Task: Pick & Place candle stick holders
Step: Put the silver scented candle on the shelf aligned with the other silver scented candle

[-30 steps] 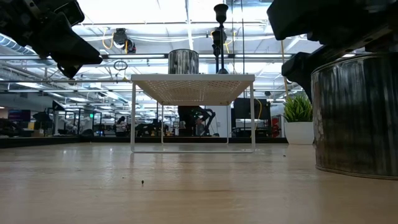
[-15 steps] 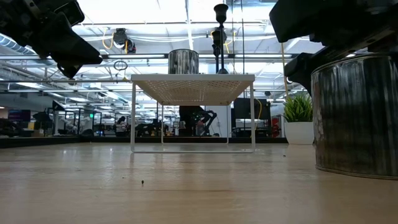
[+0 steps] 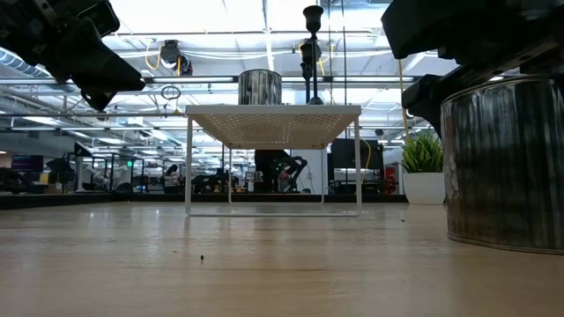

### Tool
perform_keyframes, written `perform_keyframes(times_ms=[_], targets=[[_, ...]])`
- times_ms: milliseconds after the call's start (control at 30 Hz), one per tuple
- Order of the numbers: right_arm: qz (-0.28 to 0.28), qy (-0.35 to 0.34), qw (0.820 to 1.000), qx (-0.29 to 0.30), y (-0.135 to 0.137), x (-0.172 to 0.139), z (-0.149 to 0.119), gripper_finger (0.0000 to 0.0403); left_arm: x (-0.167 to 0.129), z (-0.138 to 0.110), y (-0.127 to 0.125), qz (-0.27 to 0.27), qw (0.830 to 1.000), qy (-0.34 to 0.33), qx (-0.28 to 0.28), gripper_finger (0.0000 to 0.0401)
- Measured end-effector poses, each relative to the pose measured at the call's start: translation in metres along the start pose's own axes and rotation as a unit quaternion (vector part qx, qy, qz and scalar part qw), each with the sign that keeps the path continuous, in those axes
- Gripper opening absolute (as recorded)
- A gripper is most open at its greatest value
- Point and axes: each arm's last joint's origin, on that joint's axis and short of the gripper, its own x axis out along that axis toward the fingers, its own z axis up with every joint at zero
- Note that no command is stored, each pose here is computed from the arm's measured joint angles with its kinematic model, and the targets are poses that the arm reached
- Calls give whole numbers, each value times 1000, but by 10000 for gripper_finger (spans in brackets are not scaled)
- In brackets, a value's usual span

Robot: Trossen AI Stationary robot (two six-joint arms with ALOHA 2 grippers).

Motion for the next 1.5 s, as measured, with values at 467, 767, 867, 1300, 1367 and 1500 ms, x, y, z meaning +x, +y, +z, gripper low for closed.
perform_keyframes(times_ms=[467,767,867,1300,1367,1500], targets=[[2,-8,1000,1,-1,0,2,400,0,0,0,0,1000,0,4,81],[2,-11,1000,2,-1,0,3,400,0,0,0,0,1000,0,6,81],[1,-10,1000,0,-1,0,3,400,0,0,0,0,1000,0,6,81],[1,-10,1000,-13,-2,0,3,390,0,0,0,0,1000,0,6,81],[1,-10,1000,-12,-2,0,3,379,0,0,0,0,1000,0,6,81],[-1,-12,1000,-14,-3,-1,3,352,0,0,0,0,1000,0,6,81]])
